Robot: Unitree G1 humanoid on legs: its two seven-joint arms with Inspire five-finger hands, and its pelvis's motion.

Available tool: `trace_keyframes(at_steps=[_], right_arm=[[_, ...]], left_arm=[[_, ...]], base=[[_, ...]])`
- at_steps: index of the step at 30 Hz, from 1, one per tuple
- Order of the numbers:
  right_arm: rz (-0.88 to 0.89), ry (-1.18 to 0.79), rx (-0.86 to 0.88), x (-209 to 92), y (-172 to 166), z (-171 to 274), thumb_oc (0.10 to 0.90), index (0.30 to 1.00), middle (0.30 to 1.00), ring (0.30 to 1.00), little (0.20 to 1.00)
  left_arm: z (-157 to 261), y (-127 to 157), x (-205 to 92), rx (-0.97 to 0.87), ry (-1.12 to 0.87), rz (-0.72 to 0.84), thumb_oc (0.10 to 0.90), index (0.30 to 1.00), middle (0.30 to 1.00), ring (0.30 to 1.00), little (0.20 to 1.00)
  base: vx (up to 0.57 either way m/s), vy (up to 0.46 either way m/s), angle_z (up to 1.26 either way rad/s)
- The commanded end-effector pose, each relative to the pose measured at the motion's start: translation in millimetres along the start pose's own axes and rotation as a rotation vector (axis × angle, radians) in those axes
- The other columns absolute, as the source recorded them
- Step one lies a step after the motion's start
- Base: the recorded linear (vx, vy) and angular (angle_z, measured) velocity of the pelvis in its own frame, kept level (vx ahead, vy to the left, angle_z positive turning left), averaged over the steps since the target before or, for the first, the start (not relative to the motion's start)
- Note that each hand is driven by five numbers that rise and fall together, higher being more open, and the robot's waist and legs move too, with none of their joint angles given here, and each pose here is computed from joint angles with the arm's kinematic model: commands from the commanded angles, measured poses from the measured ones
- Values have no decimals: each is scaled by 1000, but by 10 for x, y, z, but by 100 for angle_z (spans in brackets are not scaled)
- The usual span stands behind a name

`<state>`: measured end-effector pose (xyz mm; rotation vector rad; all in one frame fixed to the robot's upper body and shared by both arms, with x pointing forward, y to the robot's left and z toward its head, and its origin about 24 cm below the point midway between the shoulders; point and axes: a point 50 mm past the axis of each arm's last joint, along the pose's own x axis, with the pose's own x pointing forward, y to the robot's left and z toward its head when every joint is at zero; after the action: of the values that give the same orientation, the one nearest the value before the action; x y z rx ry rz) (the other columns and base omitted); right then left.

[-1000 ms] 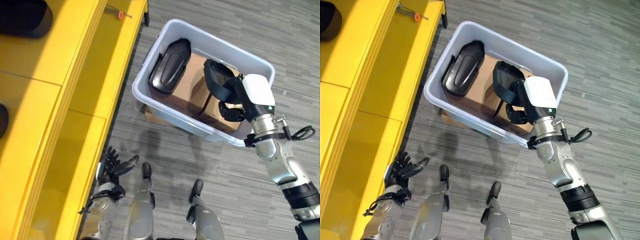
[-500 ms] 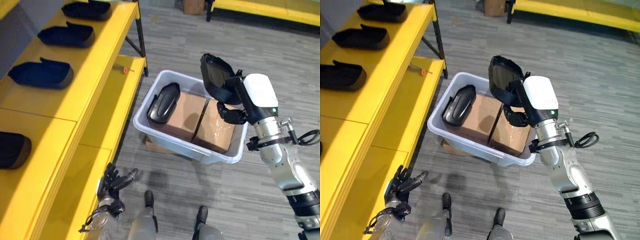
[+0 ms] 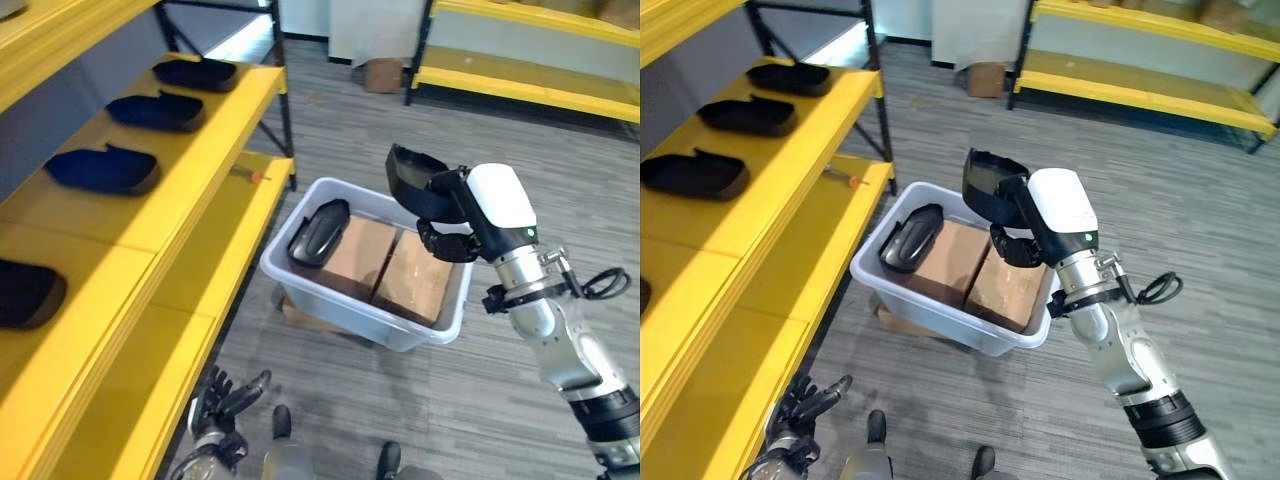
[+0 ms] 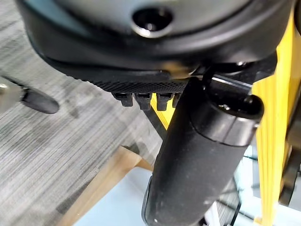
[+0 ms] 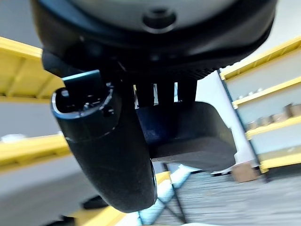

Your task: Move parts from the plastic box to the shelf.

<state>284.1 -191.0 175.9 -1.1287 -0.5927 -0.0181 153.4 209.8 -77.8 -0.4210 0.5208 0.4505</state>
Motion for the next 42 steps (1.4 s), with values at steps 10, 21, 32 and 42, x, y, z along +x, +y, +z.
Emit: trace_keyframes(at_steps=[10, 21, 32, 42], right_arm=[[-477, -208, -51, 49, -843, 358, 400, 300, 300, 300, 300], [-564, -209, -169, -15, -945, 404, 400, 300, 300, 300, 300], [-595, -269, -230, -1, -1011, 518, 400, 300, 300, 300, 300], [-513, -392, -305, 159, -969, 718, 400, 300, 300, 300, 300]], left_arm=[[436, -242, 123, 114, -157, -152, 900, 1000, 1000, 1000, 1000], [469, -95, 66, 163, -184, -114, 900, 1000, 1000, 1000, 1000], [435, -59, 37, 162, -176, -108, 900, 1000, 1000, 1000, 1000], [464, 20, 41, 160, -191, -69, 900, 1000, 1000, 1000, 1000]], base=[[-70, 7, 146], [51, 199, 25], [10, 34, 10], [25, 58, 2]])
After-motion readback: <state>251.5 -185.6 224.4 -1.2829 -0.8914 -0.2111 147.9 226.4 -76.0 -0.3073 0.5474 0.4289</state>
